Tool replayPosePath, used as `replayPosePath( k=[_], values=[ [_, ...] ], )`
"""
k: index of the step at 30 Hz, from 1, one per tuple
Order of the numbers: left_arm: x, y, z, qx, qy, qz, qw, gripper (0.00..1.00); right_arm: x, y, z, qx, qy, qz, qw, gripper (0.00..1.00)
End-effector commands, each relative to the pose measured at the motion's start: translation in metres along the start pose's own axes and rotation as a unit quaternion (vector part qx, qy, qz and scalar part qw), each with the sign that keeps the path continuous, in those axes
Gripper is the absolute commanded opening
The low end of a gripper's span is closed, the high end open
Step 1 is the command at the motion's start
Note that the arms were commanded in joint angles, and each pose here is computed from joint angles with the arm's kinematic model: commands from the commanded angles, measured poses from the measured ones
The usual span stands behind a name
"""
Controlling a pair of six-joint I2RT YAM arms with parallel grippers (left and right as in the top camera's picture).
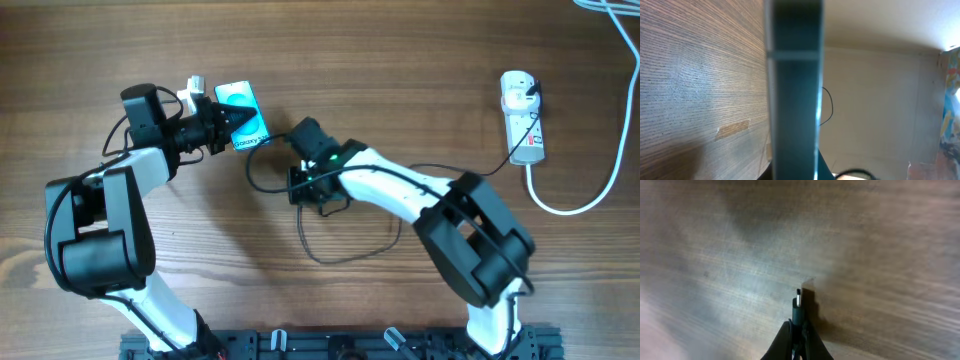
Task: Plug charger to phone and switch on socket
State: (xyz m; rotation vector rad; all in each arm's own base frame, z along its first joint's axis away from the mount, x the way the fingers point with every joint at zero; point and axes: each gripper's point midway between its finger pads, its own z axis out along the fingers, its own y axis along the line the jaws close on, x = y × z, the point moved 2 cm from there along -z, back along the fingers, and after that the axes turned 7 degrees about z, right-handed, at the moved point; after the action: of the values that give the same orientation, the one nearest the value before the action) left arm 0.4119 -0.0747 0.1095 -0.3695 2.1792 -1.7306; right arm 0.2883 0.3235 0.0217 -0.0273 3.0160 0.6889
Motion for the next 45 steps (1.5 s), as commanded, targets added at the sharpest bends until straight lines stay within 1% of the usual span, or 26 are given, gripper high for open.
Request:
replayPosePath(
  k=[1, 7, 9, 12, 17, 21, 24, 29, 36, 45],
  values=[
    [0.001, -0.010, -0.001, 0.020, 0.015, 0.010, 1.000, 0.04, 0.011, 0.029, -0.042, -0.130, 0.037, -0.060, 0.989, 0.04],
    [0.008, -0.013, 0.005, 0.024, 0.029, 0.009, 0.999, 0.04, 0.024, 0.021, -0.064, -0.213, 0.036, -0.081, 0.973, 0.04],
    [0.014, -0.015, 0.013, 0.025, 0.041, 0.014, 0.999, 0.04, 0.034, 0.020, -0.073, -0.259, 0.040, -0.101, 0.960, 0.04],
    [0.024, -0.018, 0.028, 0.024, 0.059, 0.022, 0.998, 0.04, 0.044, 0.018, -0.079, -0.302, 0.043, -0.115, 0.945, 0.04],
    [0.042, -0.025, 0.052, 0.024, 0.088, 0.037, 0.995, 0.04, 0.059, 0.011, -0.082, -0.352, 0.053, -0.128, 0.926, 0.04],
    [0.052, -0.028, 0.061, 0.026, 0.104, 0.042, 0.993, 0.04, 0.060, 0.008, -0.087, -0.383, 0.052, -0.130, 0.913, 0.04],
    [0.056, -0.030, 0.065, 0.028, 0.111, 0.045, 0.992, 0.04, 0.055, 0.005, -0.091, -0.398, 0.039, -0.124, 0.908, 0.04],
    [0.060, -0.032, 0.068, 0.032, 0.120, 0.045, 0.991, 0.04, 0.045, -0.004, -0.094, -0.406, 0.021, -0.101, 0.908, 0.04],
    [0.070, -0.035, 0.075, 0.037, 0.138, 0.045, 0.989, 0.04, 0.039, 0.000, -0.107, -0.441, -0.004, -0.095, 0.892, 0.04],
    [0.078, -0.038, 0.089, 0.026, 0.141, 0.035, 0.989, 0.04, 0.037, 0.004, -0.112, -0.453, -0.004, -0.076, 0.888, 0.04]
  ],
)
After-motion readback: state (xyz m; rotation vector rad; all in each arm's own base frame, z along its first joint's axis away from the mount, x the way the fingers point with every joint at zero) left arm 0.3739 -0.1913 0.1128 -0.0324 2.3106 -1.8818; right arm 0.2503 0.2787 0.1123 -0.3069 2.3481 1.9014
